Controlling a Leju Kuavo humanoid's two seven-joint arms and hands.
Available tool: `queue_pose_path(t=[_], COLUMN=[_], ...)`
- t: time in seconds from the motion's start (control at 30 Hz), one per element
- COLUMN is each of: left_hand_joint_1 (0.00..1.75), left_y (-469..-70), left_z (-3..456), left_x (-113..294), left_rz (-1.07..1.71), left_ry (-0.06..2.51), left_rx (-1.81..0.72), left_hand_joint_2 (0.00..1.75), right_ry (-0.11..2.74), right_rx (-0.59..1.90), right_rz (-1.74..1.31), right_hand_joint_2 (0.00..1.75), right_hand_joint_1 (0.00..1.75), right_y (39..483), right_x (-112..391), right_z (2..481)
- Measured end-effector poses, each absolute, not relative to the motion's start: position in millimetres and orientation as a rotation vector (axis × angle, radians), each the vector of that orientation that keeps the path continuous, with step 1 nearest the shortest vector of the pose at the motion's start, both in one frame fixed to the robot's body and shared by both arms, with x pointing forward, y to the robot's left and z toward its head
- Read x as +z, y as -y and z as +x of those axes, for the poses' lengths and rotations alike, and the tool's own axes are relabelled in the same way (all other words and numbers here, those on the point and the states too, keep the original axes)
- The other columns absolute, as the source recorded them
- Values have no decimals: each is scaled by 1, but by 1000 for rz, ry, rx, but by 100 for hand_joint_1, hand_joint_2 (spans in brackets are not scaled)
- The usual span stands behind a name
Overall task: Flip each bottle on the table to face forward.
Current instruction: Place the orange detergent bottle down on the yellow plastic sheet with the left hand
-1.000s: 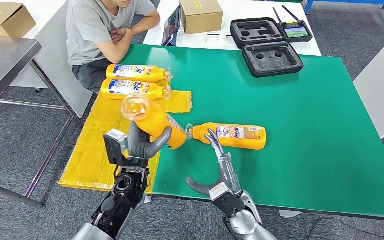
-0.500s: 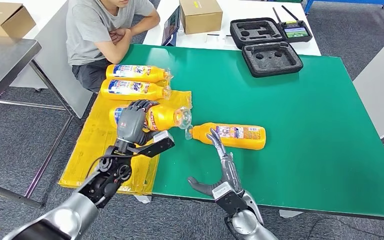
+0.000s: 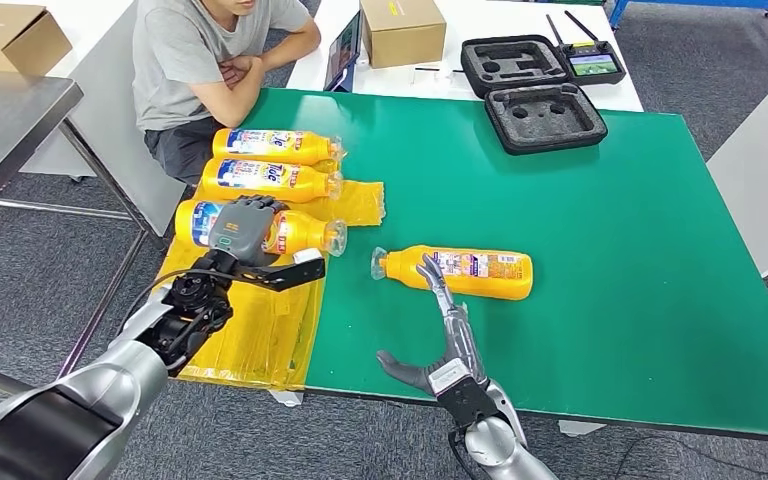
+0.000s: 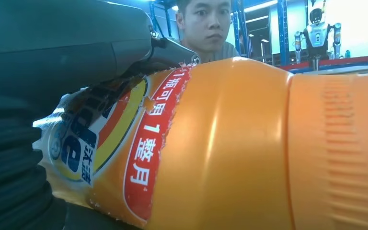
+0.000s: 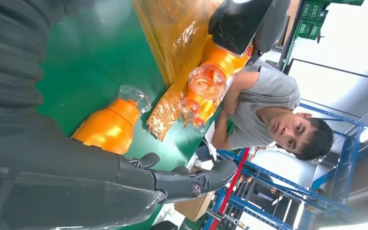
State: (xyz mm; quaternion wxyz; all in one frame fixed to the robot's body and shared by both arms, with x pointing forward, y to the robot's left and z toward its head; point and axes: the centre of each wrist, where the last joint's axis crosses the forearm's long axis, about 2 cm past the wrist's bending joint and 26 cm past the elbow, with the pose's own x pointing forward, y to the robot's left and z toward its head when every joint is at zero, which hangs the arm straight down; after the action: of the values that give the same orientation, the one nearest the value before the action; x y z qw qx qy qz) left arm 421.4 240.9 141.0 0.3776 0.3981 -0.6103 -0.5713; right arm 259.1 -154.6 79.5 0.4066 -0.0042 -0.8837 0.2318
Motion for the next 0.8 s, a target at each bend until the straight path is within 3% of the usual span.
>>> queue_pose_path(t=[0.4,0.8], left_hand_joint_1=[172,175], left_y=[-248,-242], left_z=[437,438], left_x=[152,147], left_rz=[1054,804], left_ry=[1303,1175], left_rx=[-1607,-1734], left_hand_joint_2=[175,175], right_ry=[2235,2234], right_rx=[590,591], right_rz=[13,23], right_hand_joint_2=[175,175], right_hand_joint_1=[0,0], right_y=[151,150], right_x=[83,84], right_z=[262,264])
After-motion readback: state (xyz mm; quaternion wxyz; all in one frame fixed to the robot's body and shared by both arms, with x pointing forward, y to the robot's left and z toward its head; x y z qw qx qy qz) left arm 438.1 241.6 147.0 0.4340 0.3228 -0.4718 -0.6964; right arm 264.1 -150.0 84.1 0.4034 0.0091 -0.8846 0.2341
